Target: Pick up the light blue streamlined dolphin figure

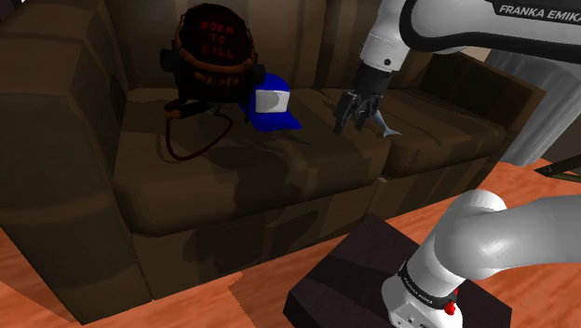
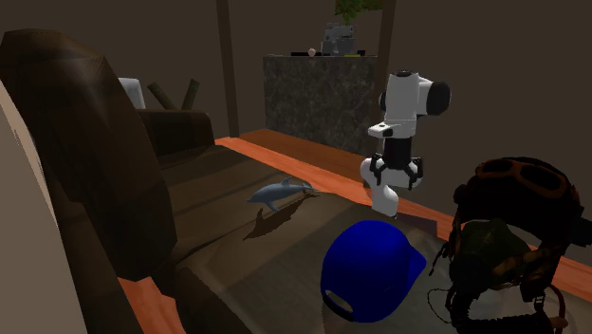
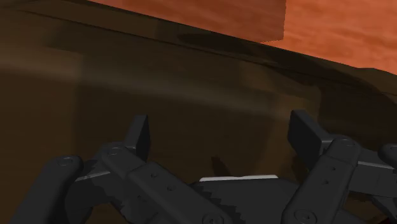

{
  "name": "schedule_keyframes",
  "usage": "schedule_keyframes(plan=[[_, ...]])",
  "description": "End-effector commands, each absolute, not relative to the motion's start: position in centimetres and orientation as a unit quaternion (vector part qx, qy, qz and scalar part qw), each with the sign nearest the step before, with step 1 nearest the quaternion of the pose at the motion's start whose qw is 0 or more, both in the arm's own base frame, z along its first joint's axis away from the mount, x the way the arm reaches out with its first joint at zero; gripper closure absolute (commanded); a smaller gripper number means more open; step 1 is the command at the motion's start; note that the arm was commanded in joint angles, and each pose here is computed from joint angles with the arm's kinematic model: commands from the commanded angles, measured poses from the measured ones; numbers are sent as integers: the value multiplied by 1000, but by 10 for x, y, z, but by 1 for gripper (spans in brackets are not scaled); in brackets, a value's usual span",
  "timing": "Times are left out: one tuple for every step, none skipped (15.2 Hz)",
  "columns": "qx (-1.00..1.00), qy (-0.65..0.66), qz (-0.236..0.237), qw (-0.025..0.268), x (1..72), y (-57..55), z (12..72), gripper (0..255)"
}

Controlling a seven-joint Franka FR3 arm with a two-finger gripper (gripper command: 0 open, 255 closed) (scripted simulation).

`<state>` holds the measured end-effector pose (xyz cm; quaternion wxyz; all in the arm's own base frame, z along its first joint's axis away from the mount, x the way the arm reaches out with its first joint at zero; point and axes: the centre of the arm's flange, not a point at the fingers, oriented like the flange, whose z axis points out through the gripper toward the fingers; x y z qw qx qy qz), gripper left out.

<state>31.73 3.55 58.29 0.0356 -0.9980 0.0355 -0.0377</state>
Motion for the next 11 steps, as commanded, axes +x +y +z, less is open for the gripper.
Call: schedule_keyframes(plan=[[-998,35,-38,36,317,35,583,0],[-998,39,-38,31,323,25,582,0],[-998,43,-39,27,328,14,581,0],[-998,47,-40,23,333,4,580,0],[-998,50,-40,19,338,-7,580,0],[-998,54,-41,15,343,-18,579,0],[-997,58,-42,11,348,-29,579,0],[-997,61,-42,7,353,-40,579,0],[-997,65,-43,2,358,-51,578,0],[-997,69,-44,-2,363,-61,578,0],[-996,72,-45,-6,367,-72,578,0]])
